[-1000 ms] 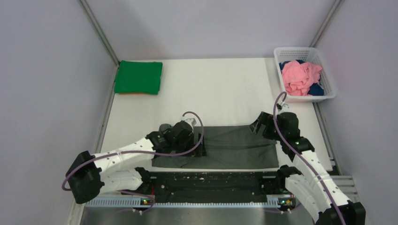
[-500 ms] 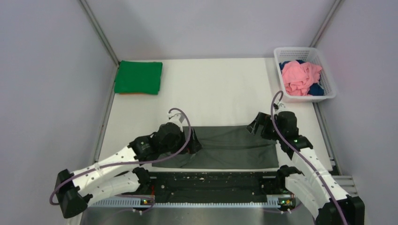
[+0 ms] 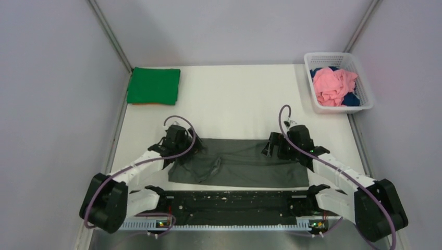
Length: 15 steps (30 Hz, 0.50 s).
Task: Fold and stack the t-shirts
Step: Rotate the tshirt 90 degrees
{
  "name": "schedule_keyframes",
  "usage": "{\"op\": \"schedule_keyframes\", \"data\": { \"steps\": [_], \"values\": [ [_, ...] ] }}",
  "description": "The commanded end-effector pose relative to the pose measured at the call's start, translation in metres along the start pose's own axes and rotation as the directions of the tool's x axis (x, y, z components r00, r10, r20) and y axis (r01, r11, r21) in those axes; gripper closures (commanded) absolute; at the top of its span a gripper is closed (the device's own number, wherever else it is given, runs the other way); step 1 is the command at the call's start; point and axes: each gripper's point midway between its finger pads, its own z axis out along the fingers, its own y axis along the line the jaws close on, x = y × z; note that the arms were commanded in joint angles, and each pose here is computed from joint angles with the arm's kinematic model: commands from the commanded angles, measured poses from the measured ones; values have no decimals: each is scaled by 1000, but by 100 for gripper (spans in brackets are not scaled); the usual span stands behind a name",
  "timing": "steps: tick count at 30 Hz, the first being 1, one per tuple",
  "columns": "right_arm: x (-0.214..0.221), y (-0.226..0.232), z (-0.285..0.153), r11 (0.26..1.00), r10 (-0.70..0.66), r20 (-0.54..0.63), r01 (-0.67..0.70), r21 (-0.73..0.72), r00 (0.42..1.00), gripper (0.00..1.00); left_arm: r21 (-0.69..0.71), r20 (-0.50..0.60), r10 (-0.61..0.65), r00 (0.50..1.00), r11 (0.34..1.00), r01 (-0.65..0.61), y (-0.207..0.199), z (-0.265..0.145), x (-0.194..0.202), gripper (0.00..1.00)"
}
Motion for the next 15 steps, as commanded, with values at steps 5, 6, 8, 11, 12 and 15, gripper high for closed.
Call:
{"op": "schedule_keyframes", "data": {
  "steps": [5,6,8,11,12,15],
  "values": [
    [28,7,16,999,-15,-77,13,-33,997,3,-17,37,15,999,1000,-15,-25,63,-76,1],
    [37,8,15,999,-15,-102,11,-42,995,3,-37,36,30,999,999,-28,-30,75,-87,1],
    [53,14,13,998,-31,-144,22,-64,989,3,-17,-33,35,999,999,-35,-54,100,-105,1],
    [71,24,9,994,-57,-187,39,-98,981,3,111,-106,47,993,993,-36,-111,150,-136,1],
    [78,29,8,993,-65,-207,41,-114,976,3,169,-125,59,990,985,-37,-132,168,-147,1],
    [93,54,8,978,-124,-255,75,-195,959,3,314,-186,61,981,949,0,-189,213,-169,1]
  ]
}}
